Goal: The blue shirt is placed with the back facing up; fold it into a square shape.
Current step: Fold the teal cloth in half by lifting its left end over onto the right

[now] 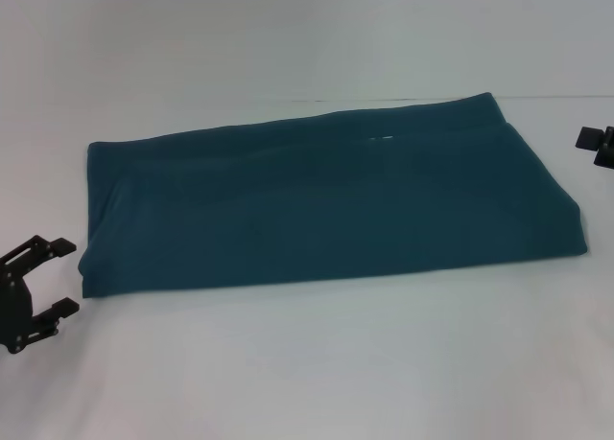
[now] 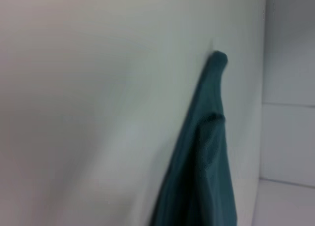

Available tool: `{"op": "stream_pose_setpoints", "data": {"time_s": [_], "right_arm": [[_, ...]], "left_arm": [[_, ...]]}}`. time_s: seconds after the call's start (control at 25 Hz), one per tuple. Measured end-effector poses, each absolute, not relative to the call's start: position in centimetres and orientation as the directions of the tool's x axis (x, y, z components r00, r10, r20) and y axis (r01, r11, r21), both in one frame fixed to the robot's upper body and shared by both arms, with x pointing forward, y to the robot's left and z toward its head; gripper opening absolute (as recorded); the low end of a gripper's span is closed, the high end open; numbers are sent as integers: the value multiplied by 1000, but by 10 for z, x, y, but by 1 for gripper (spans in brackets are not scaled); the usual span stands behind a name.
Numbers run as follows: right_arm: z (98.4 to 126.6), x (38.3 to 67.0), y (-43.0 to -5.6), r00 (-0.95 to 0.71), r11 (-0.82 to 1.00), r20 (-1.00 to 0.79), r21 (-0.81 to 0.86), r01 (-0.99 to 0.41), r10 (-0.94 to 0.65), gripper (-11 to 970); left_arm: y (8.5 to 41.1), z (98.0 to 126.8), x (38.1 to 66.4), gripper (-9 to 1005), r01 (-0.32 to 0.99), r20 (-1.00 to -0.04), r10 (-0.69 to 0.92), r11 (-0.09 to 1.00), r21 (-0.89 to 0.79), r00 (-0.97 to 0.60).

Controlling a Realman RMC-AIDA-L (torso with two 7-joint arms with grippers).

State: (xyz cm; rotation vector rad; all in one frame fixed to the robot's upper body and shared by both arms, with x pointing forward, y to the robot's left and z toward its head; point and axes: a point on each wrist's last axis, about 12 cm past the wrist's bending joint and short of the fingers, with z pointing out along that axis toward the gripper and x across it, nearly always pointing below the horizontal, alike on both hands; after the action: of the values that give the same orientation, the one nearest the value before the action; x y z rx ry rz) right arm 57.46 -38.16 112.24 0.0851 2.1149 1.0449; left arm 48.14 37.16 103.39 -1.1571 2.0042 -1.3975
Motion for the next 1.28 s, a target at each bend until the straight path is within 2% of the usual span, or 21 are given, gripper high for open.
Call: {"op": "stream_pose_setpoints", "data": {"time_s": [0.72,1.28], "right_arm": [[1120,570,-385,-703,653,-595,717,-246,389,703],[1121,569,-385,-703,652,-596,717,-247,389,702]], "left_arm": [[366,1025,493,886,-422,107,-851,142,-896,-514],[354,1029,511,886,-405,68,-827,201,-892,-558]]}}
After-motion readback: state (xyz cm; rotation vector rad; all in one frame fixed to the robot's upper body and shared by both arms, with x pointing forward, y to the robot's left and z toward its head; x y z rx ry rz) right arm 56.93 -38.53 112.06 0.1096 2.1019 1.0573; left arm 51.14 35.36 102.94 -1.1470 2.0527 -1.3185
